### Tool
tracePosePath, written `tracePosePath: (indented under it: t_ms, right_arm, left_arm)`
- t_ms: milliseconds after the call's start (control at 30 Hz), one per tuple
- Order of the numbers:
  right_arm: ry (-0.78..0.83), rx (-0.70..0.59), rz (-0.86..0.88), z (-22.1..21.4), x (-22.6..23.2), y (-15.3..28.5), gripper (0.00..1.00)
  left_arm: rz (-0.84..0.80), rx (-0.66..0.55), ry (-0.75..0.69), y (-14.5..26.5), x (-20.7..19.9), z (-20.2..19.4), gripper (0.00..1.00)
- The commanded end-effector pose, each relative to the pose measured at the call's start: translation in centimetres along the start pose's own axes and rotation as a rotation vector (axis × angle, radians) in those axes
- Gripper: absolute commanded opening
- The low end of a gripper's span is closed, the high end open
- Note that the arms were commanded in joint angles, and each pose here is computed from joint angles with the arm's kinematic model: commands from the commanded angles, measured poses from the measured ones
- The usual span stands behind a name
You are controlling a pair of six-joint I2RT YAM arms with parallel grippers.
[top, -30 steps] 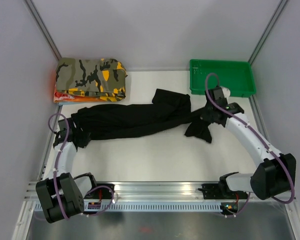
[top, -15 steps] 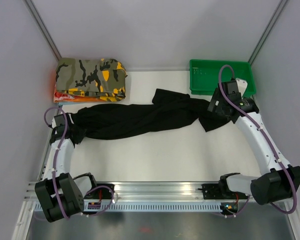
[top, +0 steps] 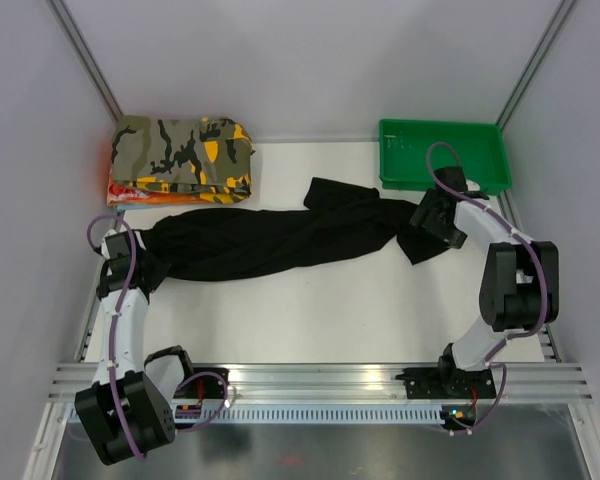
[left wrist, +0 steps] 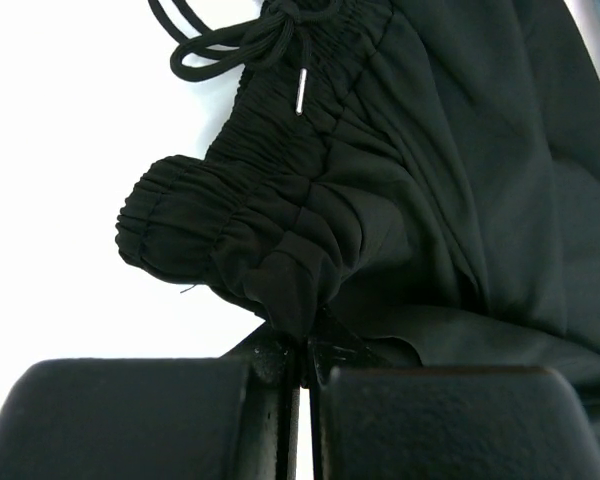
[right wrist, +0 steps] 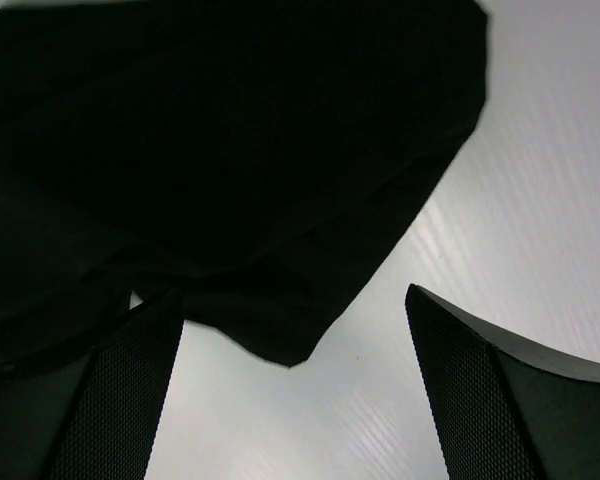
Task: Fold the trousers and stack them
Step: Flatten the trousers out
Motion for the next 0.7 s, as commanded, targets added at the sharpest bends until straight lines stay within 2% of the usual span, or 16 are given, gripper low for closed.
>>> tracePosePath:
  t_ms: [0,133,300,433,667]
  right_arm:
    - [-0.249,-0.150,0.084,6.1,-1.0,0.7,0.98]
    - [-0.404,-0.218,0.112,7.6,-0.8,0.2,0.98]
    - [-0.542,-0.227,0.080,7.1,-1.5,-2.8,0.98]
    - [-0.539,-0.157,0.031,6.4,-1.6,-6.2,0.98]
    - [-0.525,-0.103,0.013,5.2,-1.4,-8.4,0.97]
  left_arm:
    - [-0.011,-0.049,-0.043,0.5,-0.3,1.2,0.02]
    - [-0.034,-0.011,-0.011,-0.4,-0.3,0.2,0.02]
    - [-0.045,0.000,-0.005,-0.9,-0.4,0.0,0.02]
    - [-0.046,-0.012,-0.015,-0.7,-0.4,0.2,0.02]
    - [-0.046,-0.012,-0.014,-0.8,-0.4,0.2,0.02]
Point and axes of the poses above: each gripper's point midway between its finger pads, its own y axis back along the fingers, its own x axis along the line the jaws close on, z = x × y, the point moved 5 cm from there along y, back along the fingers, and after that the axes turned 7 degrees about y, right-handed, at the moved point
